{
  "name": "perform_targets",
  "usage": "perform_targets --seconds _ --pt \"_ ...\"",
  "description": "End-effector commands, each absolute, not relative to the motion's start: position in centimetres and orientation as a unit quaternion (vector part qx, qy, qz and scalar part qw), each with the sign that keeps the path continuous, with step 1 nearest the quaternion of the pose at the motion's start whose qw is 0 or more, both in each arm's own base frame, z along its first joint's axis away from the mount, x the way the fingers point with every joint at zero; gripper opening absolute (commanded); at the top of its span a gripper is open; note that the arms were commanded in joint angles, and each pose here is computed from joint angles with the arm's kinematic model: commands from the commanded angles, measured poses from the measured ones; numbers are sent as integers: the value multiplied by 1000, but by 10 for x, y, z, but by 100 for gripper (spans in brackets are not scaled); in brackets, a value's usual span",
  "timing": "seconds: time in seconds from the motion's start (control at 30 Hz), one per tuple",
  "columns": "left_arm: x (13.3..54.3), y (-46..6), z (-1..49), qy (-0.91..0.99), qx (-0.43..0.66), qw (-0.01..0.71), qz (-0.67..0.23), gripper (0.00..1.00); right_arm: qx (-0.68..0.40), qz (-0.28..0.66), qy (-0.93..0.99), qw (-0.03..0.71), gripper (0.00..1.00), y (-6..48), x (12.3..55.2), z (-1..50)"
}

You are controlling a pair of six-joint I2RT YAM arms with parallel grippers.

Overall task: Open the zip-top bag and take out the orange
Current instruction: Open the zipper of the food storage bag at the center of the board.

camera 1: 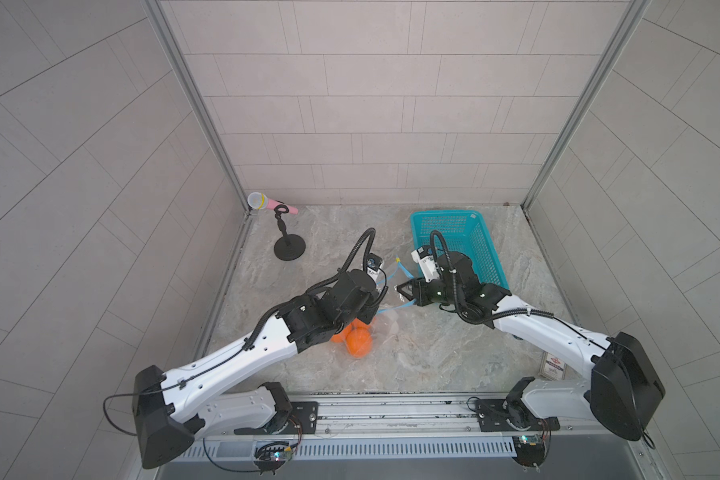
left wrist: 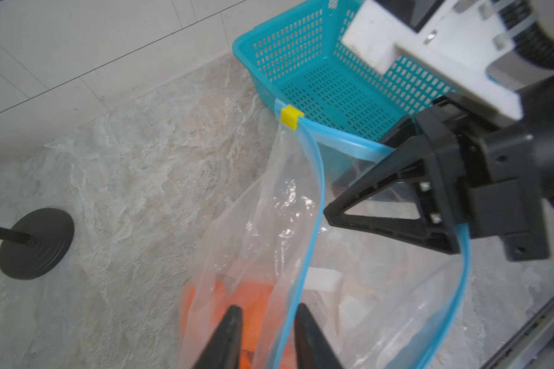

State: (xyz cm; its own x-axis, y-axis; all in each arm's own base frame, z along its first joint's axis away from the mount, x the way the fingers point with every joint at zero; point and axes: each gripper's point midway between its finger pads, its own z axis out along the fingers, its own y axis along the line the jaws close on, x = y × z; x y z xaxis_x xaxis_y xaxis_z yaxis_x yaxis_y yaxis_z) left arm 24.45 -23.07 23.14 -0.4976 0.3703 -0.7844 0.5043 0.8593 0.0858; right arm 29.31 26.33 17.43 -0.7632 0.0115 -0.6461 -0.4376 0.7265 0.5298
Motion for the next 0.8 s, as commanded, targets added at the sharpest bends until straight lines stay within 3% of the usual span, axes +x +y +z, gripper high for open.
perform_targets --seconds 0.0,0.1,0.47,0.6,0.77 --pt "252 -206 227 865 226 448 -15 6 -111 346 871 330 40 257 290 172" --pt "257 -194 238 858 200 473 -1 0 -105 343 873 331 40 251 285 169" --pt "267 -187 297 826 167 537 -43 0 -86 379 862 325 43 264 274 156" --pt "252 -219 254 840 196 489 -129 0 -104 371 863 327 53 262 269 168" --pt "243 -243 214 840 183 465 -210 1 -89 323 863 379 55 230 264 192"
